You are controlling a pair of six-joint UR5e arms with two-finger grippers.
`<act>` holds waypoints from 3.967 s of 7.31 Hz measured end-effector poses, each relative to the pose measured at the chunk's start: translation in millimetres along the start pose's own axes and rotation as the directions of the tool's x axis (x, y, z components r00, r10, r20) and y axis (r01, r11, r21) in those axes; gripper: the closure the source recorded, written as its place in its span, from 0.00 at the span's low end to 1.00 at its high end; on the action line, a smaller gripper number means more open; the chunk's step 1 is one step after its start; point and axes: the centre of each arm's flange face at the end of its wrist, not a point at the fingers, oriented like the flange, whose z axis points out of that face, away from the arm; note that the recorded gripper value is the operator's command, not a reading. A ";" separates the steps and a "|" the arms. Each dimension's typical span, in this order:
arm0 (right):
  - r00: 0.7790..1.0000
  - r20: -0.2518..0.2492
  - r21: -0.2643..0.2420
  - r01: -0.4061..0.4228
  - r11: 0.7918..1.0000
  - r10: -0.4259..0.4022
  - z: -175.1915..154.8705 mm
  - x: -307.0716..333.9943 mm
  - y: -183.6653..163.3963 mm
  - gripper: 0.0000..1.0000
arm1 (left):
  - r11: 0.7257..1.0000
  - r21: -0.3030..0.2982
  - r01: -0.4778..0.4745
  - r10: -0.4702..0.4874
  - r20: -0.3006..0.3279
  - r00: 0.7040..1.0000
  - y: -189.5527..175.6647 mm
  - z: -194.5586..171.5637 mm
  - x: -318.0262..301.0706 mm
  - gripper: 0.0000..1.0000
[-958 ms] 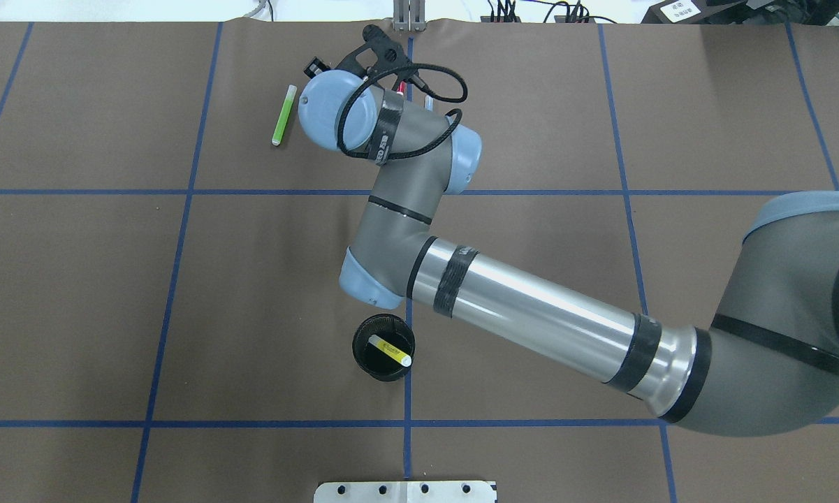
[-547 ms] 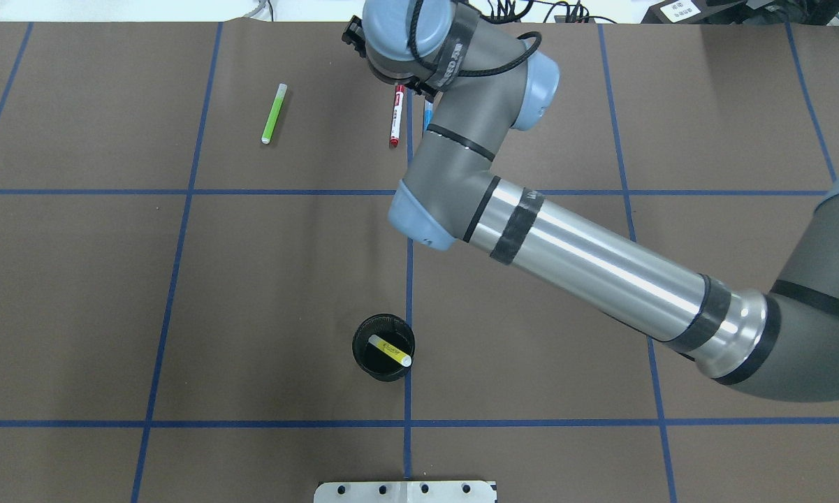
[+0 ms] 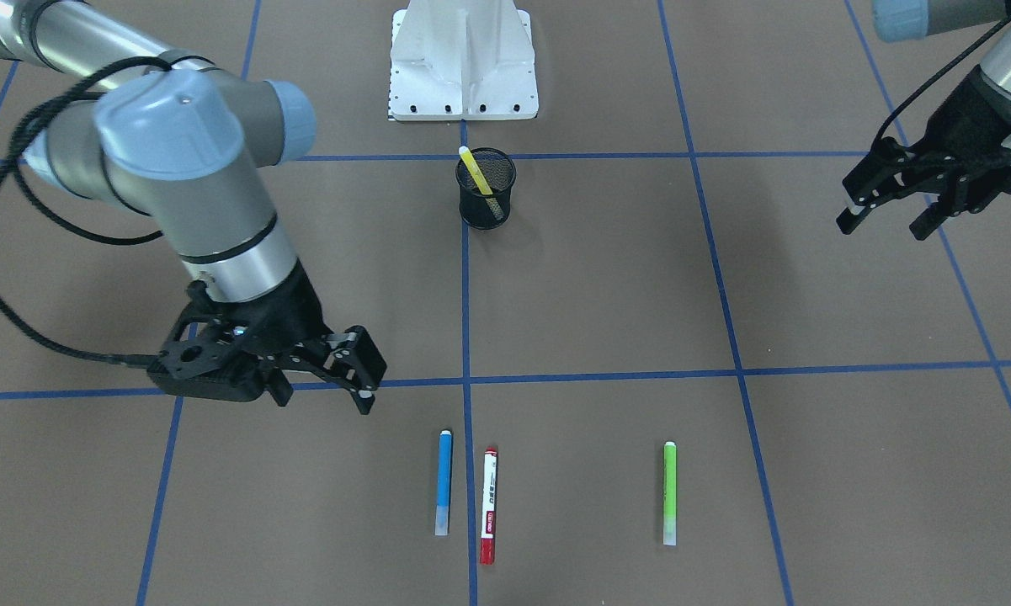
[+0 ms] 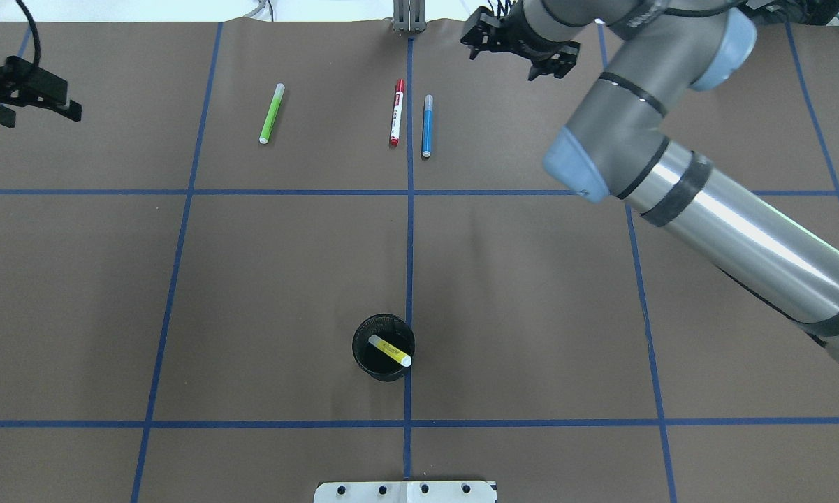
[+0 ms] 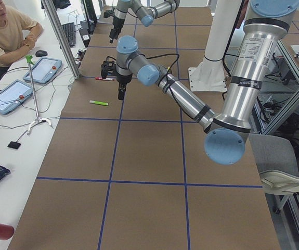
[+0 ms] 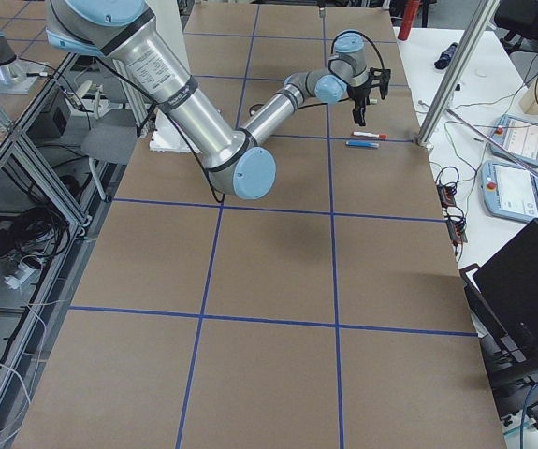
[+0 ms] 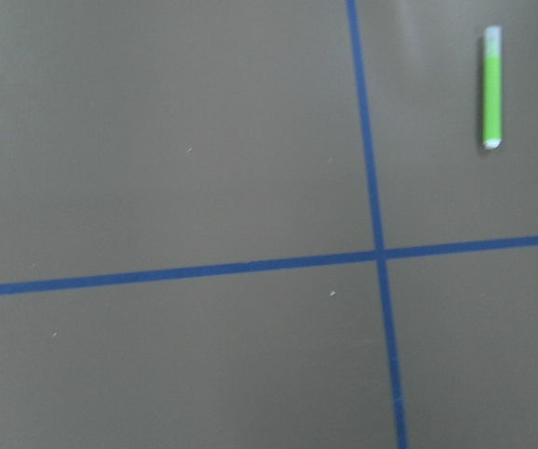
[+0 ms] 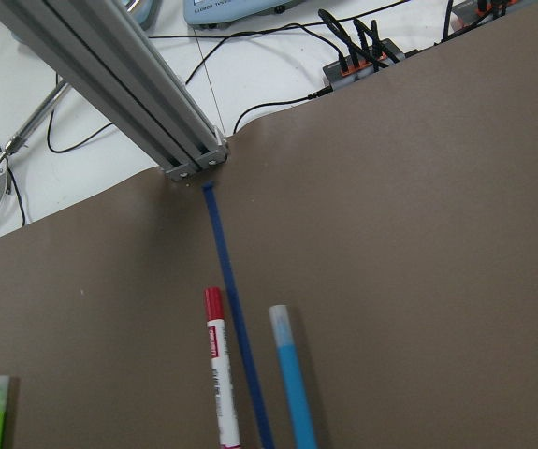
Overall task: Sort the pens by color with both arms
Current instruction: 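Raise the right gripper away while the left arm swings in, then move the left gripper down over the pen cup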
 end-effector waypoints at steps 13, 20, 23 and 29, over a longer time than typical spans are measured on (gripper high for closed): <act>0.953 -0.018 -0.137 0.297 0.945 -0.302 -30.4 212.2 -25.7 0.01 | 0.978 -0.193 0.084 -0.033 0.254 0.967 194.2 134.8 384.0 0.00; 0.953 -0.030 -0.145 0.294 0.945 -0.301 -22.8 214.8 -23.7 0.01 | 0.915 -0.377 -0.147 0.239 0.211 0.948 205.4 174.5 407.6 0.16; 0.953 -0.030 -0.148 0.294 0.944 -0.301 -21.4 215.1 -22.7 0.01 | 0.901 -0.406 -0.156 0.257 0.208 0.944 224.0 183.4 412.6 0.21; 0.954 -0.028 -0.152 0.292 0.944 -0.300 -20.7 215.0 -21.8 0.01 | 0.884 -0.435 -0.173 0.283 0.202 0.937 248.1 196.3 418.9 0.31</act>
